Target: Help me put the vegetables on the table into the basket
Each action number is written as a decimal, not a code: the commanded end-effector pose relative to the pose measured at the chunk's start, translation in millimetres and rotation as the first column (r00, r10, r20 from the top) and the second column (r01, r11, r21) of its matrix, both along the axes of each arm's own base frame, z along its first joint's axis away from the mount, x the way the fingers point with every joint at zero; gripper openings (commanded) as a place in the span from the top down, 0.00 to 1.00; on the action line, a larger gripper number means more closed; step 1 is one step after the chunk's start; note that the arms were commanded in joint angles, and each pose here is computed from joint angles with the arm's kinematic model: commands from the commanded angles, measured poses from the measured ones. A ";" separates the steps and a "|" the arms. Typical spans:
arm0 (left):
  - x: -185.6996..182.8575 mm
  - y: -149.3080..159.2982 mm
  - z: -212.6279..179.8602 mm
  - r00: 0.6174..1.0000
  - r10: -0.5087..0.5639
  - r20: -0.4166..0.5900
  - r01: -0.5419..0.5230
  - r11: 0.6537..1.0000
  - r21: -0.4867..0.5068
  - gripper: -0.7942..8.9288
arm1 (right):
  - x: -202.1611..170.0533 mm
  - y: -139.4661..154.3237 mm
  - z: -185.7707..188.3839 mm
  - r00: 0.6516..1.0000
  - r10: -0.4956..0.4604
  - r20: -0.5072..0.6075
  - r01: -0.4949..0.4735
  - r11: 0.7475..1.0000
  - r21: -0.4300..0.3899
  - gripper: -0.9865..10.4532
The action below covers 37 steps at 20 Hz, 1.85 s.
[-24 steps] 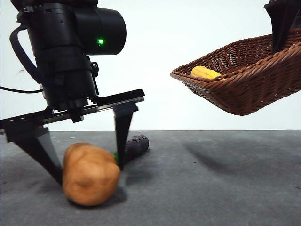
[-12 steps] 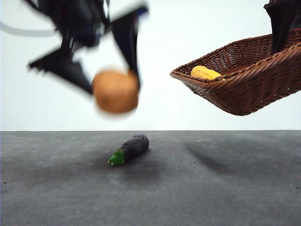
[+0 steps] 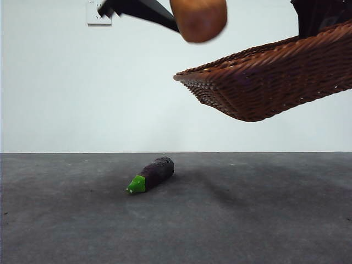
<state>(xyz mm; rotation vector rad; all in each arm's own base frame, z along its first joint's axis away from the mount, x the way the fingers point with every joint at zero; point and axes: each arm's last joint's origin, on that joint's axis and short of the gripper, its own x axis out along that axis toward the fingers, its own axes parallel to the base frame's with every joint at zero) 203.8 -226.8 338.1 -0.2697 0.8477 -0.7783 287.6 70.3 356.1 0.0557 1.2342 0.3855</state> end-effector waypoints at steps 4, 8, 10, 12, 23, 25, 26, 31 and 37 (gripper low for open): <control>3.7 -24.7 -24.2 0.999 -0.051 -0.020 0.052 0.998 0.040 0.93 | -3.0 17.0 -1.8 1.000 0.024 -0.017 -0.024 0.999 0.022 0.93; 2.1 -35.3 -30.7 0.997 -0.070 -0.013 0.071 0.996 0.047 0.92 | -5.4 25.1 -1.7 0.999 0.032 -0.020 -0.032 0.999 0.025 0.93; -0.3 -37.6 -30.5 0.999 -0.050 0.009 0.049 0.997 0.062 0.83 | -6.2 27.4 -1.8 0.999 0.038 -0.021 -0.038 0.999 0.023 0.93; -1.2 -38.2 -30.6 0.998 -0.054 0.009 0.054 0.997 0.062 0.55 | -6.8 29.1 -1.8 0.999 0.044 -0.021 -0.043 0.999 0.023 0.93; -3.3 -25.4 16.9 0.955 -0.023 0.297 -0.019 0.990 0.139 0.33 | -3.1 19.6 -2.1 1.000 -0.008 0.007 0.009 0.999 -0.053 0.93; 5.5 -8.7 23.9 0.938 0.057 0.341 -0.156 0.950 0.270 0.33 | 0.3 8.5 -2.1 0.999 -0.046 0.008 0.047 0.998 -0.053 0.93; 13.8 1.6 19.7 0.946 0.085 0.314 -0.187 0.932 0.311 0.33 | 2.0 2.0 -2.1 0.998 -0.064 0.009 0.064 0.996 -0.054 0.93; 75.7 34.6 -28.3 0.987 0.136 0.090 -0.162 0.896 0.414 0.33 | 7.6 -39.3 -2.6 0.986 -0.167 -0.001 0.167 0.984 -0.061 0.93; 136.3 29.7 -108.3 0.992 0.120 -0.035 -0.093 0.899 0.429 0.34 | 5.7 -70.3 -3.8 0.974 -0.224 -0.028 0.221 0.972 -0.077 0.93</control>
